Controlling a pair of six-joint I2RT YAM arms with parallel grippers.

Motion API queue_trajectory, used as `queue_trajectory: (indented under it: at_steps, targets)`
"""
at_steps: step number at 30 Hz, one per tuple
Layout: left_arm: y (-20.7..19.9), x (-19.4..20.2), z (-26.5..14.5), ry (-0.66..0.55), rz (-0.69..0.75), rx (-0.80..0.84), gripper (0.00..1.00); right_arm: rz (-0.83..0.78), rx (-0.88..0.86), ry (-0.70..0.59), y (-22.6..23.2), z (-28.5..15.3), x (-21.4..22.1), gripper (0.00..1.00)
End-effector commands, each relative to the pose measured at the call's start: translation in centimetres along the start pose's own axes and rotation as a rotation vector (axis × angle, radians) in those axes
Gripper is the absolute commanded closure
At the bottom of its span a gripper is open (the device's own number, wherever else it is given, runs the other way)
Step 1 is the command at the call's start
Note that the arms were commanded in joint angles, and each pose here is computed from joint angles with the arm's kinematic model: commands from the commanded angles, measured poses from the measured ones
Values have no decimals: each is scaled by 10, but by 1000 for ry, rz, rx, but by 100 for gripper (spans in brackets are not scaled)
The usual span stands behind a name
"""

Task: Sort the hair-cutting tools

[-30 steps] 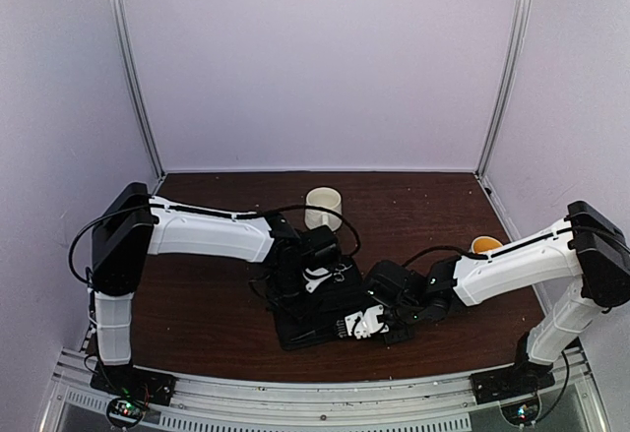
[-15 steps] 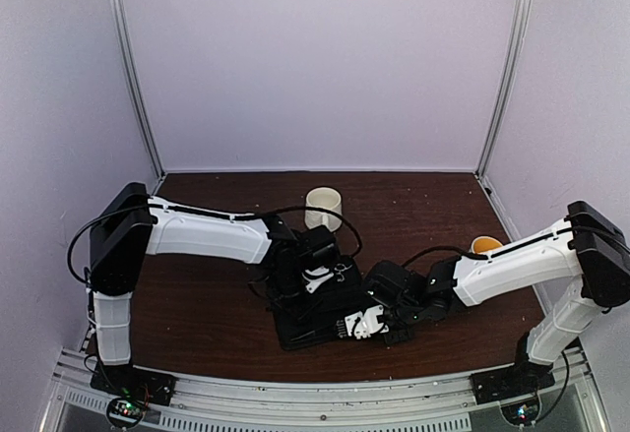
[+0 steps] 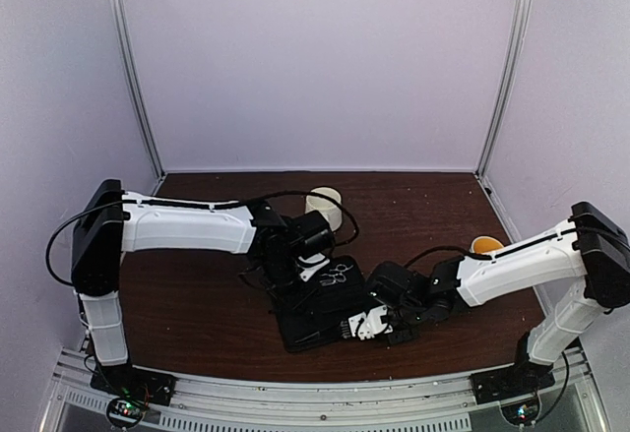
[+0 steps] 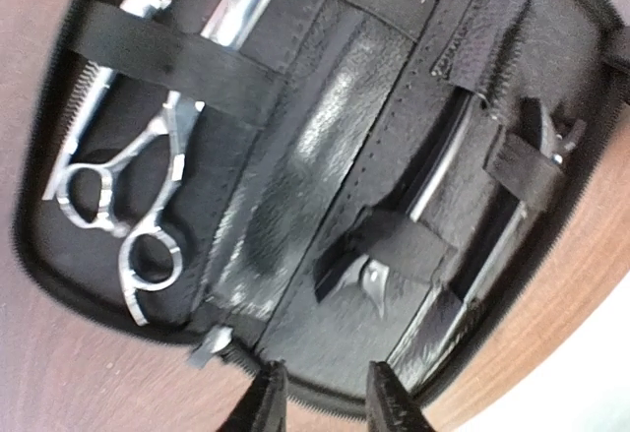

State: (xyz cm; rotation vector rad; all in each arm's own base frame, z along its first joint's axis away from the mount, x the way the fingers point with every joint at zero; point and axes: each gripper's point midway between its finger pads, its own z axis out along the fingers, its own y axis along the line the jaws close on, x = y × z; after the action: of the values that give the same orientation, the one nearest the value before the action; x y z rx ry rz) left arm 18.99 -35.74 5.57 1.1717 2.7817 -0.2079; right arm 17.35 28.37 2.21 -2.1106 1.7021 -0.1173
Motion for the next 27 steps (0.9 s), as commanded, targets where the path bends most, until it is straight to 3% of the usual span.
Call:
queue_trajectory:
  at_steps: [1, 7, 14, 17, 20, 27]
  targets:
    - [14, -9, -35, -60, 21, -52, 64, -3, 14, 76, -4, -11, 19, 75]
    - [56, -19, -65, -155, -38, -135, 46, 35, 31, 41, -25, -36, 11, 72]
    - [101, -42, -84, -279, -80, -214, 33, 95, 10, -15, -42, -60, -3, 71]
    - [123, -56, -99, -332, -80, -345, 29, 132, 11, -42, -51, -66, -7, 70]
    - [145, -70, -121, -383, -104, -460, 21, 199, 66, -72, -79, -79, -10, 70]
    - [176, -94, -168, -506, -177, -485, 9, 441, 177, -232, -169, -145, -10, 70]
